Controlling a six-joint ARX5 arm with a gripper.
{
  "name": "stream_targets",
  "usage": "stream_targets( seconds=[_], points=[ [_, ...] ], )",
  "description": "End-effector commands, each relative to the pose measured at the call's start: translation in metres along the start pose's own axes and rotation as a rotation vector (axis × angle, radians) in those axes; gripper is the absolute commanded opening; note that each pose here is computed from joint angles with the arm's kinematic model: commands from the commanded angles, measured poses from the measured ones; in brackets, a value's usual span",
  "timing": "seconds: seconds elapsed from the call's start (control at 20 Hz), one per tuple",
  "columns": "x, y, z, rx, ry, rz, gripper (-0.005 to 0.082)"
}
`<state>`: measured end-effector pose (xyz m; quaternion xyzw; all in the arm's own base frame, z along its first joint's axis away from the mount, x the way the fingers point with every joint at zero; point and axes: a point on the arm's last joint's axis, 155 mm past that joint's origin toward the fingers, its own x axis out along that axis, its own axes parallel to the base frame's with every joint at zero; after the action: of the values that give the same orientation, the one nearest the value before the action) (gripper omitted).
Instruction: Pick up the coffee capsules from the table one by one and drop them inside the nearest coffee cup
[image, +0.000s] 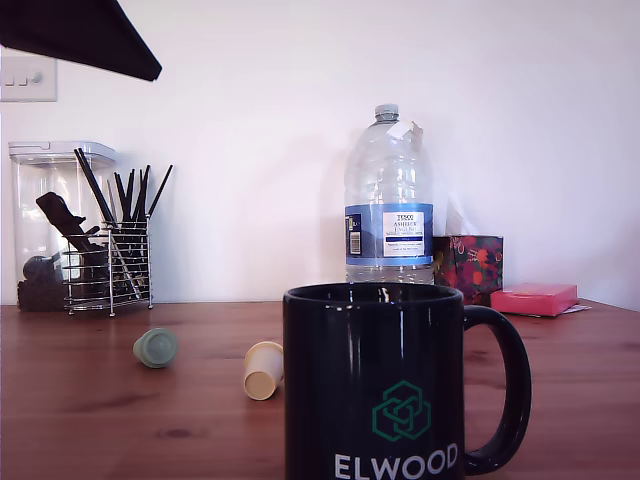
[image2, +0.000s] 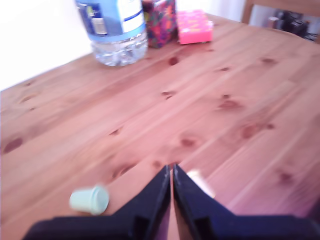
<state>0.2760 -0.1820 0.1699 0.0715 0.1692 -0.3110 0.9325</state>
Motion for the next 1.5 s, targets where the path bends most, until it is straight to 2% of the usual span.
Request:
stream_targets(
  seconds=[0.0,0.1,0.25,0.4,0.45,0.6,0.65,0.8,0.95,1.25,1.45],
  points=[
    [0.002,0.008,-0.003,0.007,-0.06,0.026,-0.0021],
    [0.002,0.022,-0.02,-0.006,-0.075,0.071,-0.0021],
    [0.0,0.042,-0.048,-0.038,-0.023,0.135,-0.0021],
    [-0.001,0.053,-0.054,-0.05,-0.013,0.167,0.0013],
    [-0.001,0.054,-0.054,-0.052,-0.014,0.166,0.0083],
    [0.004,0.055,-0.066,-0.076,0.028,0.148,0.0562],
    [0.007,0.055,-0.073,-0.084,0.048,0.137,0.0623],
    [0.018,0.06,-0.084,-0.11,0.067,0.109,0.0629],
    [0.028,0.069,-0.085,-0.094,0.037,0.092,0.0629],
    [0.045,0.077,-0.094,-0.128,-0.004,-0.012,0.0629],
    [0.063,0.087,-0.091,-0.135,-0.016,-0.046,0.0629]
  ],
)
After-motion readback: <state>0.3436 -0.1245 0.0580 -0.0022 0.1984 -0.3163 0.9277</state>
